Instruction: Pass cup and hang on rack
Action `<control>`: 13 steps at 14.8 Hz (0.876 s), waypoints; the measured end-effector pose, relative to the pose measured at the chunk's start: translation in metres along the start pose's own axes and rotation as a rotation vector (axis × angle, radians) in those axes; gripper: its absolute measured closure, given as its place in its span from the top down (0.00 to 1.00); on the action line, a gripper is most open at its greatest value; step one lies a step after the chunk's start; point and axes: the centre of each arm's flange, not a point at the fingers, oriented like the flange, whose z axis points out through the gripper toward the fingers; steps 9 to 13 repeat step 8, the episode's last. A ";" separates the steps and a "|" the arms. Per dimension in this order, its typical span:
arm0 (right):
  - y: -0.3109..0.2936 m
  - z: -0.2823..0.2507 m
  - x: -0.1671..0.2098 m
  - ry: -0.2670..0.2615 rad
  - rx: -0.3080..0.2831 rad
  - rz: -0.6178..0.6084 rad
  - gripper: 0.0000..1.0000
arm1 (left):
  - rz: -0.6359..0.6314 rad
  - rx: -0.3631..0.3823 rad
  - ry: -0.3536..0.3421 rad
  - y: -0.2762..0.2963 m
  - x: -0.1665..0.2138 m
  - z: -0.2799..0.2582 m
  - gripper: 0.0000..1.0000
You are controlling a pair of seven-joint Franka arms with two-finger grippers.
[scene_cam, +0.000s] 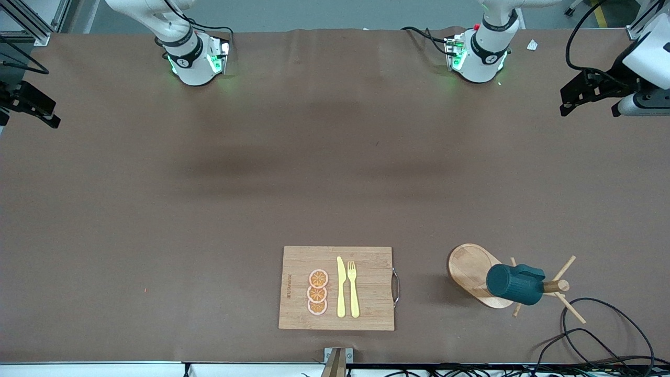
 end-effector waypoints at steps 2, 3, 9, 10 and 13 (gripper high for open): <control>0.000 0.000 0.000 0.000 0.000 0.000 1.00 | -0.004 -0.001 0.007 -0.004 0.001 -0.002 1.00; 0.000 0.000 0.000 0.000 0.000 0.000 1.00 | -0.005 -0.001 0.011 -0.005 0.001 -0.002 1.00; 0.001 -0.002 -0.001 0.004 0.000 0.000 1.00 | -0.005 -0.001 0.009 -0.005 0.001 -0.002 1.00; 0.001 -0.002 -0.001 0.004 0.000 0.000 1.00 | -0.005 -0.001 0.009 -0.005 0.001 -0.002 1.00; 0.001 -0.002 -0.001 0.004 0.000 0.000 1.00 | -0.005 -0.001 0.009 -0.005 0.001 -0.002 1.00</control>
